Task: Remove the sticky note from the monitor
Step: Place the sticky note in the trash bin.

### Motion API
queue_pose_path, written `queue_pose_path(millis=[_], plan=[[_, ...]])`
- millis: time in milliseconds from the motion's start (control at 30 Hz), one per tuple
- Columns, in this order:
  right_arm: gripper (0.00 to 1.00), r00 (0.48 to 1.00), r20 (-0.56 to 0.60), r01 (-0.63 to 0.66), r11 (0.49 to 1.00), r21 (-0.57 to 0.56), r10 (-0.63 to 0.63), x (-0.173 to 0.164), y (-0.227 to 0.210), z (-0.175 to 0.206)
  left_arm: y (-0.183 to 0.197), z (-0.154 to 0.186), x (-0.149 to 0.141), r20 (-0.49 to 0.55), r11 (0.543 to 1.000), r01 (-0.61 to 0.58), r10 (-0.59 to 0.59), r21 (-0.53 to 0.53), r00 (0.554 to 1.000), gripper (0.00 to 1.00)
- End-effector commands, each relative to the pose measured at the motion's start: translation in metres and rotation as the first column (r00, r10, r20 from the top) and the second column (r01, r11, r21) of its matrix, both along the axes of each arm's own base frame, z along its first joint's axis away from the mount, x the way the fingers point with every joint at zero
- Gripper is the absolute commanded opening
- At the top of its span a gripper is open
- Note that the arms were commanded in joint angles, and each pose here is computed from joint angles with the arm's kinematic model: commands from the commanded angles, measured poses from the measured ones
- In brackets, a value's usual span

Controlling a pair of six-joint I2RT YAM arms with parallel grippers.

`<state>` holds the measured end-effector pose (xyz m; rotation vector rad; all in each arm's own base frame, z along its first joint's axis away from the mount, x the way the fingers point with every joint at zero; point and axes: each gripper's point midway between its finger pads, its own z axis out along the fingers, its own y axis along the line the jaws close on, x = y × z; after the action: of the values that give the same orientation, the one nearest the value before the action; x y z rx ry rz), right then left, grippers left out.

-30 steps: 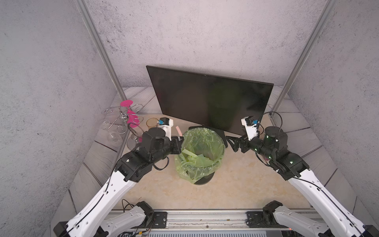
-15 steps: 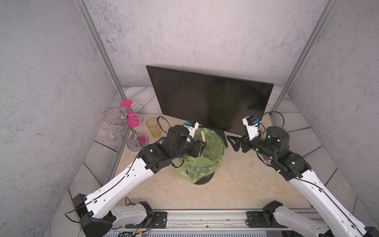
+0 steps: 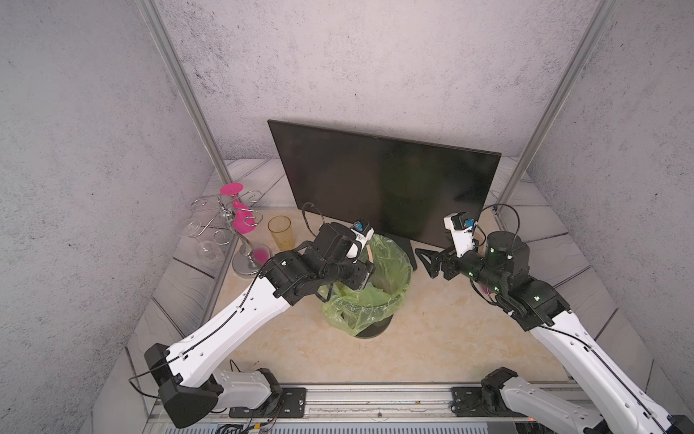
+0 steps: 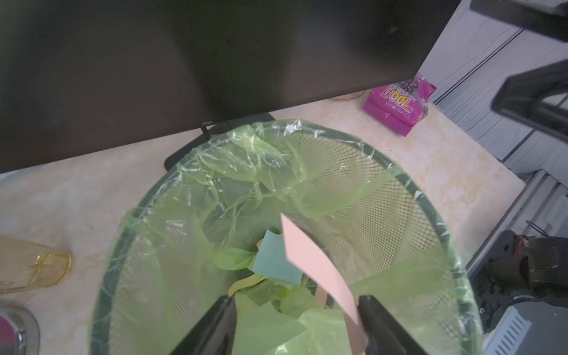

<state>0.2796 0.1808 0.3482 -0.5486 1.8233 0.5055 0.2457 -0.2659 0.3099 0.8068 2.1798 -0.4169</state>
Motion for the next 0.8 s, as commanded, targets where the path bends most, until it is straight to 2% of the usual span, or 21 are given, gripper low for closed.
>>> queue_pose_path(millis=[0, 133, 200, 233, 333, 567, 767], plan=[[0.99, 1.000, 0.027, -0.010, 1.000, 0.020, 0.010, -0.003, 0.000, 0.015, 0.012, 0.012, -0.001, 0.074, 0.995, 0.040, -0.047, 0.090, 0.996, 0.74], [0.99, 0.999, 0.031, -0.026, 0.999, 0.023, 0.025, -0.004, 0.003, 0.015, 0.019, 0.012, 0.002, 0.098, 0.988, 0.038, -0.053, 0.150, 0.994, 0.90], [0.99, 0.998, 0.031, -0.050, 0.998, 0.028, 0.050, -0.006, 0.006, 0.016, 0.013, 0.013, -0.002, 0.090, 0.989, 0.073, -0.084, 0.129, 0.992, 0.99], [0.99, 0.997, 0.033, -0.068, 0.997, 0.030, 0.067, -0.007, 0.009, 0.016, 0.007, 0.014, -0.006, 0.076, 0.988, 0.107, -0.116, 0.112, 0.990, 1.00], [0.99, 0.992, 0.039, -0.119, 0.992, 0.044, 0.117, -0.010, 0.017, 0.018, -0.003, 0.010, -0.013, 0.044, 0.980, 0.176, -0.181, 0.094, 0.983, 1.00], [0.99, 0.967, 0.052, -0.256, 0.960, 0.111, 0.251, -0.021, 0.041, 0.026, -0.012, 0.010, -0.014, 0.052, 0.972, 0.222, -0.226, 0.078, 0.973, 1.00], [0.99, 0.946, 0.052, -0.325, 0.939, 0.111, 0.321, -0.029, 0.064, 0.026, -0.020, 0.010, -0.020, 0.056, 0.960, 0.275, -0.277, 0.050, 0.959, 1.00]])
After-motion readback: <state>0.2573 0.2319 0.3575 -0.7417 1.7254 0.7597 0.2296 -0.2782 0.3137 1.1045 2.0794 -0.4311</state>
